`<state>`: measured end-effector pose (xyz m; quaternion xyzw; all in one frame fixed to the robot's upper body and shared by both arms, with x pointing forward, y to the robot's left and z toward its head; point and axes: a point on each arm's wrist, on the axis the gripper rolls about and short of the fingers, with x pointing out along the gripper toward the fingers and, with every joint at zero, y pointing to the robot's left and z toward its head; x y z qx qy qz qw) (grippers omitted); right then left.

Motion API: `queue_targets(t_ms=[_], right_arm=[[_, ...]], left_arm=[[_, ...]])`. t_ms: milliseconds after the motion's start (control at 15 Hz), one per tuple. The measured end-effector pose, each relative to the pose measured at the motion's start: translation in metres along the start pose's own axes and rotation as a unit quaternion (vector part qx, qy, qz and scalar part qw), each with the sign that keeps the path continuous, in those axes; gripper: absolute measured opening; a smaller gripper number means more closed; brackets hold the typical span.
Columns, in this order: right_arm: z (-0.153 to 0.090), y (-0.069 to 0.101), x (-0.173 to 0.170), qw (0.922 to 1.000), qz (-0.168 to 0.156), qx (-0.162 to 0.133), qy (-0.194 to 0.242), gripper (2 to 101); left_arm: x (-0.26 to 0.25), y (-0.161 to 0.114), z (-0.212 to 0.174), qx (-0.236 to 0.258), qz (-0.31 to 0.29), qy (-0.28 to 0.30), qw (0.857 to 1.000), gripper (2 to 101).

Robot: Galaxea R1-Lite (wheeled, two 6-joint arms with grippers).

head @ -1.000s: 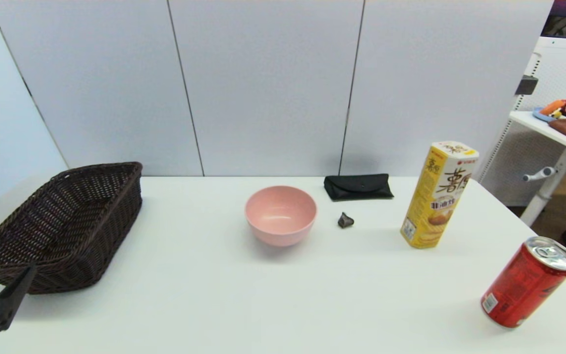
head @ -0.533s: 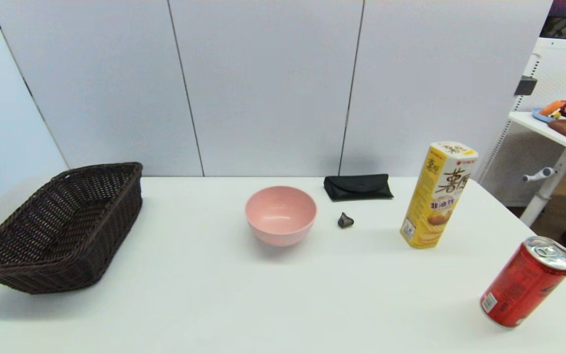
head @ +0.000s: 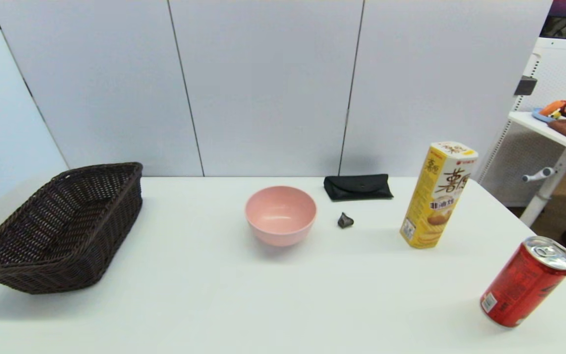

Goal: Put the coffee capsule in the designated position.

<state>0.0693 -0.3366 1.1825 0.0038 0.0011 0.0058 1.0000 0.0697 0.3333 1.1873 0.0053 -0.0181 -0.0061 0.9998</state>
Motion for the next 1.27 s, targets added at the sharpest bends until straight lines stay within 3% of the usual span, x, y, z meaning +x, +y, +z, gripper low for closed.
queue_targets(t_ms=[800,1267], right_arm=[[0.0,-0.0002,0.0,1.0,-0.004,-0.003,0.0,97.3],[0.0,-0.0007,0.0,0.9998,-0.015,0.01,0.0,97.3]], left_arm=[[-0.001,0.0005,-0.0001,-0.015,0.011,-0.006,1.0,97.5],[-0.001,0.0005,-0.0002,-0.015,0.011,-0.006,1.0,97.8]])
